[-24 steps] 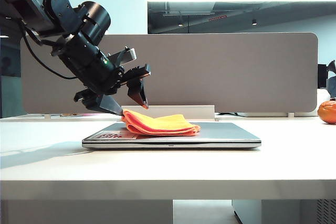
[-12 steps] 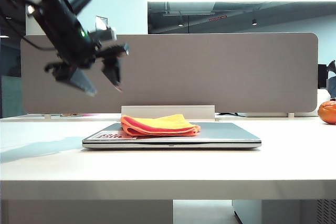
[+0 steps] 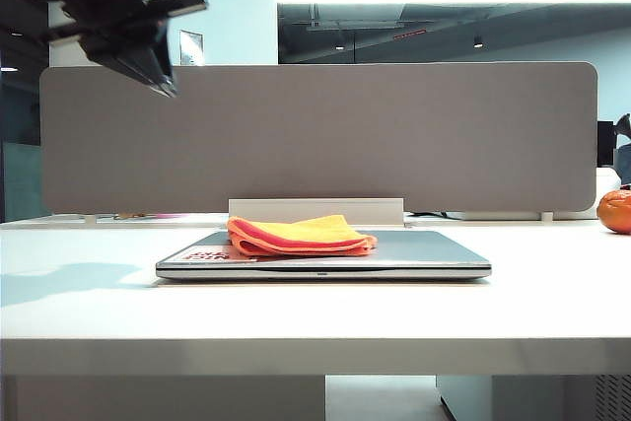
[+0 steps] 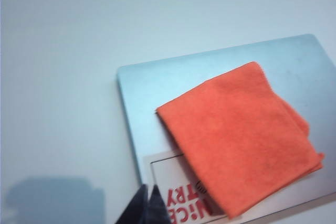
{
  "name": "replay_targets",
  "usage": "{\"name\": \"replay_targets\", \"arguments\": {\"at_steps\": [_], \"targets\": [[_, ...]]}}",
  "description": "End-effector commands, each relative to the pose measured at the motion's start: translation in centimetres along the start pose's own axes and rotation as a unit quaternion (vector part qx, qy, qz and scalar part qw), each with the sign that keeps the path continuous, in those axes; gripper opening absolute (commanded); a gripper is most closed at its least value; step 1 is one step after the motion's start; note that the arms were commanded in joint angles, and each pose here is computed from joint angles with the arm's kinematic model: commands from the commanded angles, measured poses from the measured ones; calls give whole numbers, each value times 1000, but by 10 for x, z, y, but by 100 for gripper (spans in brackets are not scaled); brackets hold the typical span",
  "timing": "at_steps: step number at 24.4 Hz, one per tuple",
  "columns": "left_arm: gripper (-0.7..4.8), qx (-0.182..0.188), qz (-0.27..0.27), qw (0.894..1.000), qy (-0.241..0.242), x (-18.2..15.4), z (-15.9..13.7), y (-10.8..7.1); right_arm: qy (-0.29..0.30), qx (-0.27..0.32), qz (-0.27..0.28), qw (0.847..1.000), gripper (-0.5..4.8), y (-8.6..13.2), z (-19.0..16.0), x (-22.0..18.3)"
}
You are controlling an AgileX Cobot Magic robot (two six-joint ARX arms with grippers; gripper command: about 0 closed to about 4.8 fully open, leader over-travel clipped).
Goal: Pick up the orange rag and put it over the laptop.
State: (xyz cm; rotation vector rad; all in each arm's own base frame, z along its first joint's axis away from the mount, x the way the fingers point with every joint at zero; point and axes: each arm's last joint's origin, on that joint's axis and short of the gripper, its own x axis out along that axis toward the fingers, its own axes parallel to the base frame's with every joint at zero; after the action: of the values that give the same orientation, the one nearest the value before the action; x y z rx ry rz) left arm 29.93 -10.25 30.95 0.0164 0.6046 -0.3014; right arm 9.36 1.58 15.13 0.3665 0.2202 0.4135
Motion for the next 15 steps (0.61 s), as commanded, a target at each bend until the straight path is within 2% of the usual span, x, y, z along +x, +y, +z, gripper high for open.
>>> {"name": "replay_targets", "arguments": {"at_steps": [1,9,15], "targets": [[-6,0,15,1000,-5,-14,-10,2,-4,-2,2,1000,-5,0,0,0],[-6,-4,16,1000,-3,-47,-60,6,-4,-2,1,1000,-5,0,0,0],[-6,-33,17,999,-22,-71,-87,8,-4,-2,1,1000,-5,0,0,0]]}}
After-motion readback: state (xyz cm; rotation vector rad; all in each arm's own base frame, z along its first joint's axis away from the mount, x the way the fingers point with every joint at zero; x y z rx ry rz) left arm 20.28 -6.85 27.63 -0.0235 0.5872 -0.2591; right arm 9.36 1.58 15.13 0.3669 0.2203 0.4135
